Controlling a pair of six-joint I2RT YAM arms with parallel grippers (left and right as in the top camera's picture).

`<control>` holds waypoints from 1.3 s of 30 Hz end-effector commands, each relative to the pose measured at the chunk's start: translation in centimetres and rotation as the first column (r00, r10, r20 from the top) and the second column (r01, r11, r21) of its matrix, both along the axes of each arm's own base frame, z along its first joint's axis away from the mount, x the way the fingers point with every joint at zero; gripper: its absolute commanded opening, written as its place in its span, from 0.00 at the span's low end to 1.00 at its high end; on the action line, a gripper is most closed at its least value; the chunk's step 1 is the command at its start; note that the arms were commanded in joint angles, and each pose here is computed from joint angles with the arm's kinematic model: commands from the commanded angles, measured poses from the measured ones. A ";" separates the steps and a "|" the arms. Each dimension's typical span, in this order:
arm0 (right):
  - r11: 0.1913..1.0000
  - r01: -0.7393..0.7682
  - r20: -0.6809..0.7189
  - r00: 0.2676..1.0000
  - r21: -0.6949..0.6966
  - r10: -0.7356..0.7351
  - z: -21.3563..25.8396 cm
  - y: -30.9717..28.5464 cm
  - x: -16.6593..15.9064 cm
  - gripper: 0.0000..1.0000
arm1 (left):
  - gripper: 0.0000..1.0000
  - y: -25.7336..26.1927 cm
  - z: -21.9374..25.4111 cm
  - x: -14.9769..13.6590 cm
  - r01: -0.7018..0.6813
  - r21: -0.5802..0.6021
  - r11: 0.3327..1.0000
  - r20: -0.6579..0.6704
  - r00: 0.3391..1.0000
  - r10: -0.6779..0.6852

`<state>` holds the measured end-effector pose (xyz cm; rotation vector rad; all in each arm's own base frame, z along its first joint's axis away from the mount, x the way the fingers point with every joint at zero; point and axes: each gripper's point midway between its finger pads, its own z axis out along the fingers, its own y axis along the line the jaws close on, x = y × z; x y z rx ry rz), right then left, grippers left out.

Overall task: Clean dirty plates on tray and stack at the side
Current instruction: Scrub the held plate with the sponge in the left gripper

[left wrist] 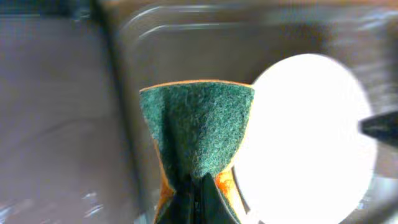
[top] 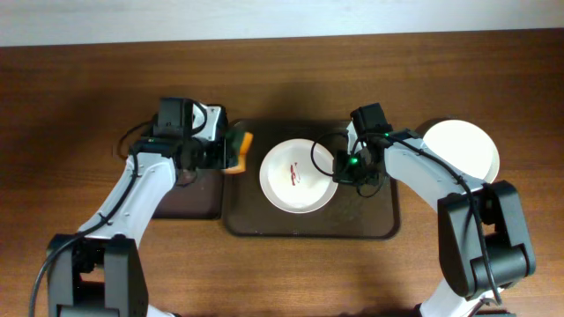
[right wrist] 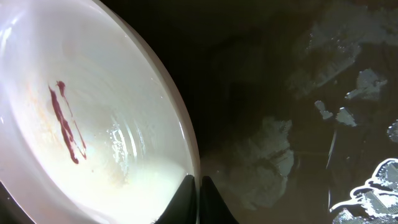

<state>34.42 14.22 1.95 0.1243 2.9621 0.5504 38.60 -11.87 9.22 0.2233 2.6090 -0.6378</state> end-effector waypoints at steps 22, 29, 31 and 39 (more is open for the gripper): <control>1.000 0.001 -0.016 1.000 -0.012 -0.001 -0.6 0.0 -0.3 0.05 | 0.00 -12.3 -7.2 -1.5 -0.093 -0.006 0.996 -0.165 0.982 0.091; 1.000 0.000 -0.024 1.000 -0.015 -0.001 -0.6 -0.1 -0.5 0.05 | 0.00 -9.6 -3.5 0.2 -0.030 0.020 0.999 -0.044 0.999 0.031; 1.000 0.001 -0.022 1.000 -0.014 -0.001 -0.6 -0.1 -0.4 0.05 | 0.00 -10.0 0.5 0.2 -0.016 -0.028 0.999 0.029 0.999 0.017; 1.000 0.000 -0.022 1.000 -0.014 -0.001 -0.6 -0.1 -0.4 0.05 | 0.00 1.2 2.2 0.5 -0.244 0.197 0.950 0.060 0.970 0.237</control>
